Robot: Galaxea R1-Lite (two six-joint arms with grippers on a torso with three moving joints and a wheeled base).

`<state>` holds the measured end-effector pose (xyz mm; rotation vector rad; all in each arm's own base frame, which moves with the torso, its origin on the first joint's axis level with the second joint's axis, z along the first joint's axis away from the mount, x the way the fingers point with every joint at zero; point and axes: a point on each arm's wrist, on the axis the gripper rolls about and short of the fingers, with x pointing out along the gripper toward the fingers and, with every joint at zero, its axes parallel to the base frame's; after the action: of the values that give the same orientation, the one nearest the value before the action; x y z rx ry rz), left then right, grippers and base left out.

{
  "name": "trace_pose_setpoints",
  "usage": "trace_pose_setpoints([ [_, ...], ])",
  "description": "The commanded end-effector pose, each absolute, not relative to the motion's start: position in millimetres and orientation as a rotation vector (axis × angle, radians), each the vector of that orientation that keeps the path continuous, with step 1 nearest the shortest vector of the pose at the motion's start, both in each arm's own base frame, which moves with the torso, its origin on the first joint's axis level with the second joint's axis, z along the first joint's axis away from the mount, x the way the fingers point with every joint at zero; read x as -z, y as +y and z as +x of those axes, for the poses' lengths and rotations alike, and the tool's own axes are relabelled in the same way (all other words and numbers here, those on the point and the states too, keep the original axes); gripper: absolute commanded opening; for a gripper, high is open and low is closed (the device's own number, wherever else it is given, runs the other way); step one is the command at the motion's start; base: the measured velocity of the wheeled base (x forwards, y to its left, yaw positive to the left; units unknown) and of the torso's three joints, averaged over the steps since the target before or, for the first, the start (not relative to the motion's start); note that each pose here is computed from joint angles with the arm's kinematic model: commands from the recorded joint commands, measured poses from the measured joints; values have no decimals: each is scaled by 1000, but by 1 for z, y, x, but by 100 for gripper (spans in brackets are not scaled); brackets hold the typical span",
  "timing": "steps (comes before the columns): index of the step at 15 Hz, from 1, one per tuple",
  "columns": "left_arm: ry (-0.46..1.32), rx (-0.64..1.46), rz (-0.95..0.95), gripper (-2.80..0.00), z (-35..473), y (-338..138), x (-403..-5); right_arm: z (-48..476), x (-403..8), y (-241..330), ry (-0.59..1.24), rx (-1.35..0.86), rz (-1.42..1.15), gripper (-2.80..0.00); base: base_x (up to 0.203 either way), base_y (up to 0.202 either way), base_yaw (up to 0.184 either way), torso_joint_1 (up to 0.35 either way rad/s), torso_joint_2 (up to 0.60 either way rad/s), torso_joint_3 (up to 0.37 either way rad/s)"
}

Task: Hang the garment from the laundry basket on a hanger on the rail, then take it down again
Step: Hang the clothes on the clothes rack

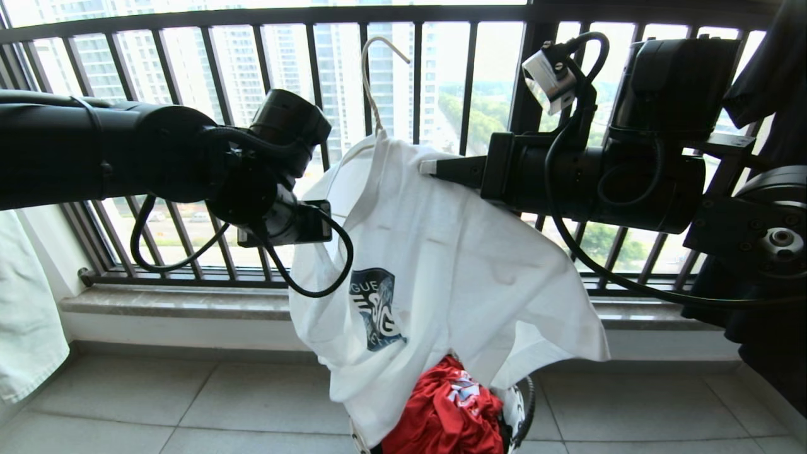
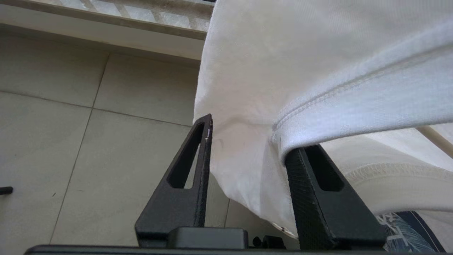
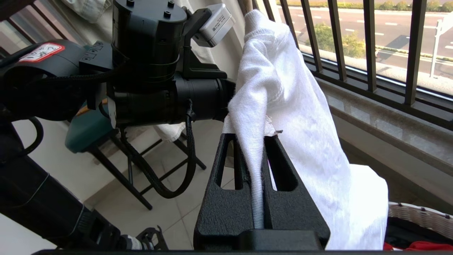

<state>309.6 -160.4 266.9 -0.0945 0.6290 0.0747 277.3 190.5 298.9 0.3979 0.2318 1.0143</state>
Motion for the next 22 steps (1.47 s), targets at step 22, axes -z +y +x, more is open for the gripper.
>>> trace_pose_setpoints([
  [22,141,-165,79,-280,343,-155,-343,269,-304,189,225,-1039,400,-280,0,0,0,0,0,0],
])
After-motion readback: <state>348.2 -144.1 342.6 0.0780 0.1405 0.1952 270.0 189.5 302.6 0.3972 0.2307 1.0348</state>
